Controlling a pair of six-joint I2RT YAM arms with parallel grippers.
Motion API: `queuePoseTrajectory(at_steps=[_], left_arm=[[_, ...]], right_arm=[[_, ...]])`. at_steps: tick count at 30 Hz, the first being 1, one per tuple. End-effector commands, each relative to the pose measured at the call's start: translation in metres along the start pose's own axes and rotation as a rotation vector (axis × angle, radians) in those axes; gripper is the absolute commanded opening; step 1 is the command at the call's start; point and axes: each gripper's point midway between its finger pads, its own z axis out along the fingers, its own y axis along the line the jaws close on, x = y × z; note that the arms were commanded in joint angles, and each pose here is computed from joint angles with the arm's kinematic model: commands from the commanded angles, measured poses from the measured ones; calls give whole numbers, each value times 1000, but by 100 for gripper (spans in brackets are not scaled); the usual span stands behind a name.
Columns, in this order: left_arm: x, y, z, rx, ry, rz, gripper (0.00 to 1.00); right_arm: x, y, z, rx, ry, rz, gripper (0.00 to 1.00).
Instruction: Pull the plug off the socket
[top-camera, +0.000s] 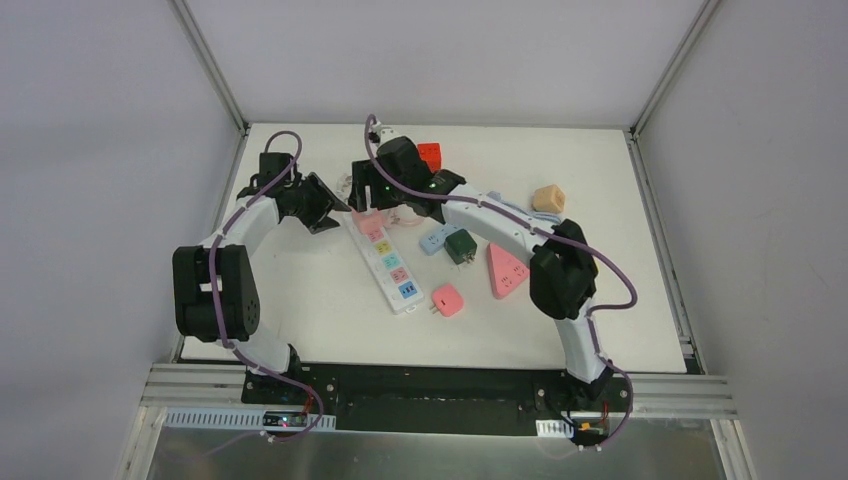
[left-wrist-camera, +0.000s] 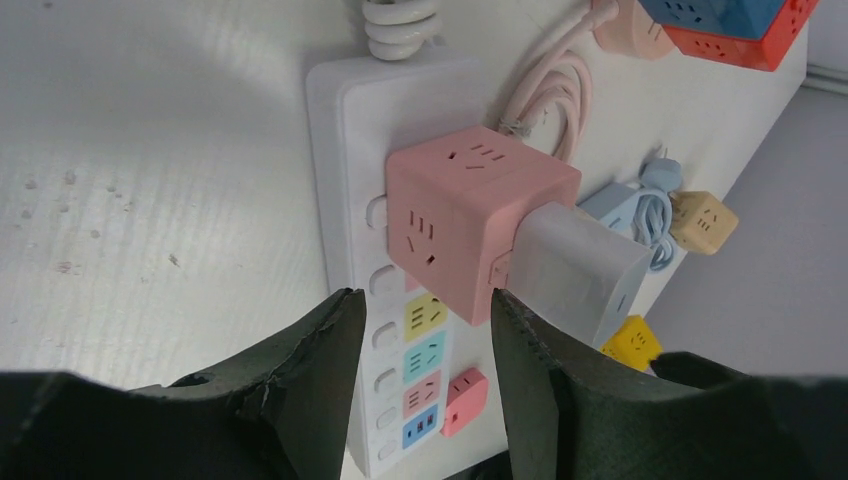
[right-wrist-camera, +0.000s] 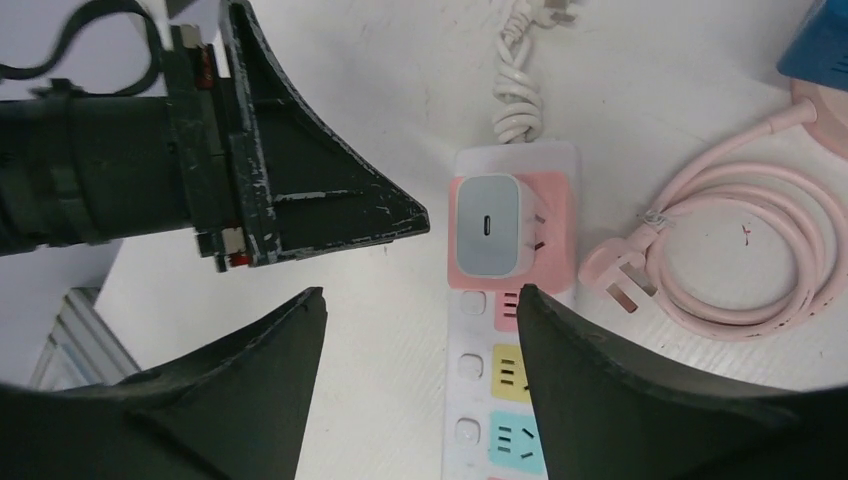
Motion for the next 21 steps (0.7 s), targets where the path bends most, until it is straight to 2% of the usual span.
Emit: queuePoseTrajectory(at_steps=[1,7,21], left_arm=[[-1,-24,-4,94,24,20,51],[2,-21,3,90,56,10,51],[3,-17,18,84,97,-31,48]], right_arm=[[-9,-4,9,109,-51,-74,73],[3,-12,28,183,0,-115,73],[10,-20,50,176,13,-246,40]])
